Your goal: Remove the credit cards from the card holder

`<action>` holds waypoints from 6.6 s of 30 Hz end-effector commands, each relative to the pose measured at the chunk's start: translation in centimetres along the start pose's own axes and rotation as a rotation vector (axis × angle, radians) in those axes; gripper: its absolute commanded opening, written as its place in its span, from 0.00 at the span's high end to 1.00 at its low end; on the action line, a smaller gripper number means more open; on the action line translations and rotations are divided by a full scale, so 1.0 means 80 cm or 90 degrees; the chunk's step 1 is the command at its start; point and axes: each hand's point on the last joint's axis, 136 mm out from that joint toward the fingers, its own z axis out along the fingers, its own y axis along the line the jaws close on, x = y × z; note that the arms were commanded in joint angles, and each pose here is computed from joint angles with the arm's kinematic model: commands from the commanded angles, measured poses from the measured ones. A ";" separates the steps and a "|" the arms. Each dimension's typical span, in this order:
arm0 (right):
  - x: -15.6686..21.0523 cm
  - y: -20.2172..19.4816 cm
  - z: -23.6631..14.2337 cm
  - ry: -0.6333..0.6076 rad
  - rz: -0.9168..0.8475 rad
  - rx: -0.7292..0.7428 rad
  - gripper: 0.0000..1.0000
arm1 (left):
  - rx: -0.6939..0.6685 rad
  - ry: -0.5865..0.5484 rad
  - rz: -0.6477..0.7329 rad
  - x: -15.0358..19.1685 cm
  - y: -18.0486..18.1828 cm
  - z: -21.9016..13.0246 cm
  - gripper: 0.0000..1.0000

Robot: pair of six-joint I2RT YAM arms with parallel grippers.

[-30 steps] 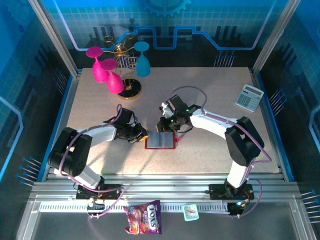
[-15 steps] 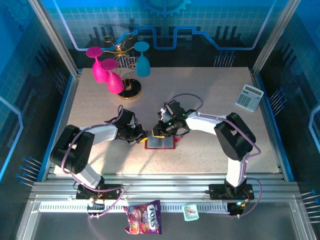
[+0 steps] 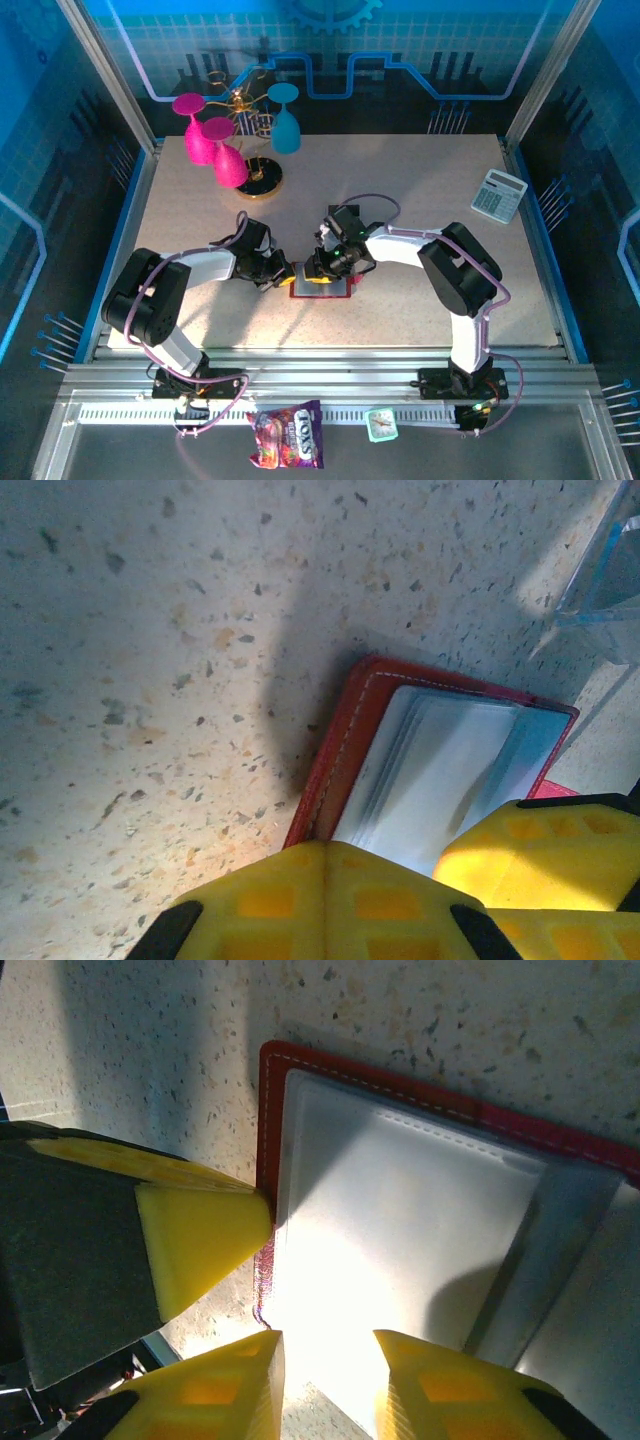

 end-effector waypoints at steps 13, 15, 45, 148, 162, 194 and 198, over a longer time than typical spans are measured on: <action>0.013 -0.022 -0.003 0.015 0.012 0.080 0.63 | -0.024 0.026 -0.003 0.008 0.019 0.005 0.94; 0.012 -0.022 -0.006 0.010 0.014 0.078 0.63 | -0.031 0.028 -0.003 0.009 0.022 0.006 0.94; 0.009 -0.034 -0.006 -0.020 0.048 -0.040 0.63 | 0.056 -0.015 0.023 0.003 -0.053 -0.038 0.86; 0.002 -0.052 -0.141 -0.149 0.069 -0.028 0.65 | 0.073 0.063 0.148 0.039 -0.151 0.038 0.51; -0.014 -0.013 -0.070 -0.085 0.050 -0.045 0.67 | 0.068 0.003 0.068 0.020 -0.075 -0.006 0.56; -0.005 -0.018 -0.006 -0.022 0.062 -0.006 0.75 | 0.022 0.024 0.031 0.021 -0.017 0.011 0.86; -0.003 -0.024 -0.004 -0.014 0.061 0.008 0.73 | 0.022 0.023 0.030 0.019 -0.017 0.010 0.86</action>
